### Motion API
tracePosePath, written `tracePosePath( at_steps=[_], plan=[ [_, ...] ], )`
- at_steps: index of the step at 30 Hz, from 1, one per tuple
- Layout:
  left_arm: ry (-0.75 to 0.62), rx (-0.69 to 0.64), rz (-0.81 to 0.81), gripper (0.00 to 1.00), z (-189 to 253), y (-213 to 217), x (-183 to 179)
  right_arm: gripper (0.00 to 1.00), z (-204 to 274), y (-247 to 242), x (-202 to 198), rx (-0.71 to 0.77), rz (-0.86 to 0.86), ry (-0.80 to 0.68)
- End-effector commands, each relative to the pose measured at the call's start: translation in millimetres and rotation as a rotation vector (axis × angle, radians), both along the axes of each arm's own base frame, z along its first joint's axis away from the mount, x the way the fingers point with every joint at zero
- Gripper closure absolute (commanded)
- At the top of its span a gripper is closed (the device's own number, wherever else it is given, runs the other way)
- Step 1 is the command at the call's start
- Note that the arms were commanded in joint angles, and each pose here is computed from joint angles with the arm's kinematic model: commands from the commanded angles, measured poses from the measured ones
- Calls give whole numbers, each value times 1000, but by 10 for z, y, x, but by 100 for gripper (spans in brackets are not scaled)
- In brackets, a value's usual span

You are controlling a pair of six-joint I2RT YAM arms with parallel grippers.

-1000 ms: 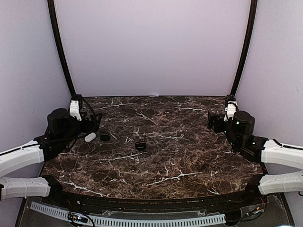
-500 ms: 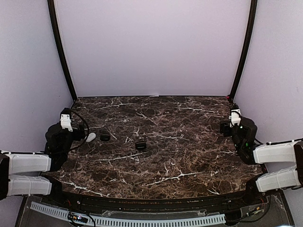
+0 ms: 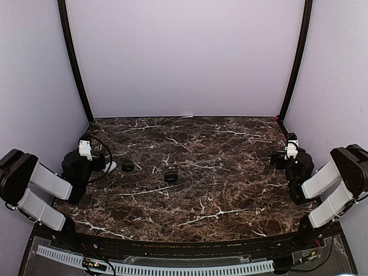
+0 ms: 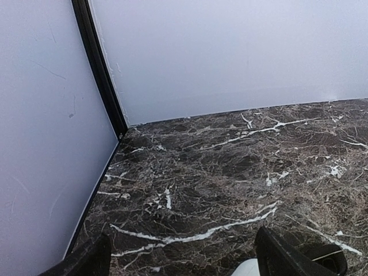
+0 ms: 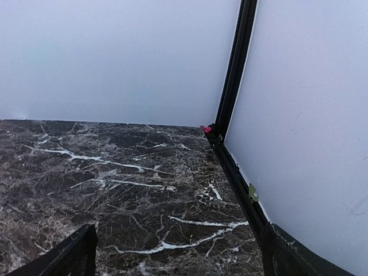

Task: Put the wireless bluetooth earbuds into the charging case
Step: Reset both arms

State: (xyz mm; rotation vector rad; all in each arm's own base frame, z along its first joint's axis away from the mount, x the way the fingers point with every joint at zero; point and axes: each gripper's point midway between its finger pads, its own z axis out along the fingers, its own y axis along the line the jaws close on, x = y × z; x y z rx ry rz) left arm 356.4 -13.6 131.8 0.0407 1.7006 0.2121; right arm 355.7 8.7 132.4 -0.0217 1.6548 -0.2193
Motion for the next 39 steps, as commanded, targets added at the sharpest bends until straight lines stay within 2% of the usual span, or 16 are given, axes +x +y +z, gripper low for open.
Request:
tracePosePath(
  at_steps=[1,3,8,10,16,20,25,27,29,31,39],
  plan=[
    [-118,3,-56,1,264,-78,98,1,249,-7,144,69,52,-80],
    [-148,27,-44,2,270,-55,112,1,232,2,214,78,73,-63],
    [-108,-15,-44,1,199,0,170,1,141,-27,280,121,113,-16],
    [-92,-29,-49,1,183,11,207,2,156,3,202,125,168,-62],
    [-44,-63,-67,1,117,41,313,1,149,9,197,119,170,-49],
    [-6,-137,-55,1,35,190,380,1,141,15,205,120,171,-48],
    [-99,-158,-66,1,95,244,227,1,153,19,202,122,175,-55],
    [-38,-172,-72,1,-4,226,245,1,154,14,201,122,174,-56],
    [-80,-157,-74,5,52,233,235,1,156,18,202,121,175,-56],
    [-51,-169,-69,1,14,236,234,1,155,18,201,120,175,-56],
    [-63,-155,-97,1,31,188,230,1,163,17,204,119,174,-59]
  ],
)
